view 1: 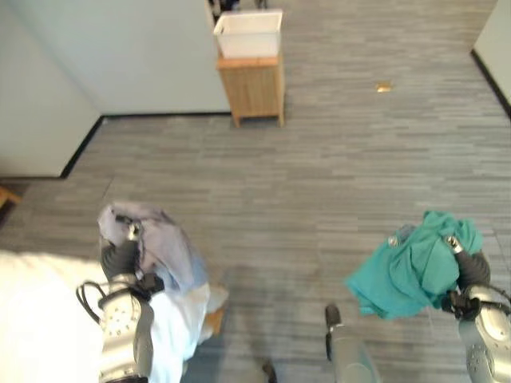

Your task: Pick up bed clothes into laundry basket.

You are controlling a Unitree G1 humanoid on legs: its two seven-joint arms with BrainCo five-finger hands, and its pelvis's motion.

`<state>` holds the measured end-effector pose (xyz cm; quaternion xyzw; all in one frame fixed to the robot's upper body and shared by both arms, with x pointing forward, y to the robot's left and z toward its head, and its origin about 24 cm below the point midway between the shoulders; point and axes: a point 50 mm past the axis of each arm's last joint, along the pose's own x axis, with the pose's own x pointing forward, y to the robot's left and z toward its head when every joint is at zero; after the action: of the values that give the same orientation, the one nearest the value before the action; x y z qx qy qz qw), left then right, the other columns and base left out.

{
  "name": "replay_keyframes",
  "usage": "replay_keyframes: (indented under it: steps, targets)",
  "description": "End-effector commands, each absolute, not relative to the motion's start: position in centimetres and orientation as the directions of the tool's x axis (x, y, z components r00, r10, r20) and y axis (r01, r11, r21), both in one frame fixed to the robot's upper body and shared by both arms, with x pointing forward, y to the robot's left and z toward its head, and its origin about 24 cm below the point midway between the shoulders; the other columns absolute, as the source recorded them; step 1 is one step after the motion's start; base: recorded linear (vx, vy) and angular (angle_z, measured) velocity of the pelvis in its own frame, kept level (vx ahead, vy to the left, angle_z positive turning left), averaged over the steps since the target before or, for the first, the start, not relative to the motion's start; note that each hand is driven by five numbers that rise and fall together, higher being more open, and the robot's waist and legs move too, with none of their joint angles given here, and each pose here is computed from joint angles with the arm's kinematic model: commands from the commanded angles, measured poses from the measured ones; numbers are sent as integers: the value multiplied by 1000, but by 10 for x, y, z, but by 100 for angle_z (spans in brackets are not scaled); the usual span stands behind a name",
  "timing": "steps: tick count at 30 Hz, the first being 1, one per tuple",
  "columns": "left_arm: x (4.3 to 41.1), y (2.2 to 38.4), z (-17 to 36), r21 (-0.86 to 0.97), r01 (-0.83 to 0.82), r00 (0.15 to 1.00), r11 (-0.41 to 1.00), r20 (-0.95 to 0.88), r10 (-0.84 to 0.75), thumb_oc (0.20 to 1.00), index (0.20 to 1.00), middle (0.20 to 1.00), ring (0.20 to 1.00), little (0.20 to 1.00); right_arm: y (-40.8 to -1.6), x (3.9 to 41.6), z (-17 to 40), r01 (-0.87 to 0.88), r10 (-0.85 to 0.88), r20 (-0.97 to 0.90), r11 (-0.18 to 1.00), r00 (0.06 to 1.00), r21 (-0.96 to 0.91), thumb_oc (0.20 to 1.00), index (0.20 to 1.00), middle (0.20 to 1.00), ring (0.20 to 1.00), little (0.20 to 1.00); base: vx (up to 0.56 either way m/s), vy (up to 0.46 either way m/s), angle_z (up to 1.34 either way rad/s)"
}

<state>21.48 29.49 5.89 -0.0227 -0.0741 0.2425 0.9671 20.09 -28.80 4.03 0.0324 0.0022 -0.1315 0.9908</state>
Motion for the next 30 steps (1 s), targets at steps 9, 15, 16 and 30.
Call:
replay_keyframes:
  steps: [9,15,16,30]
  targets:
    - [223,303,99,-183,-431,824,884,319,468,200,200,200,200,200,-281,235,100,145,-154,254,988,955,52,200,200,200,200,200,536,-174,6]
    - [214,306,96,-143,-459,819,877,314,480,200,200,200,200,200,-263,241,94,56,-65,227,997,972,46,200,200,200,200,200,623,14,-58]
    - [213,307,92,-135,-464,823,875,300,483,200,200,200,200,200,-261,241,91,46,-53,215,998,975,38,200,200,200,200,200,487,87,-32]
    - [227,302,101,-113,-419,845,901,315,433,200,200,200,200,200,-256,228,66,59,-65,116,997,991,54,200,200,200,200,200,445,3,0]
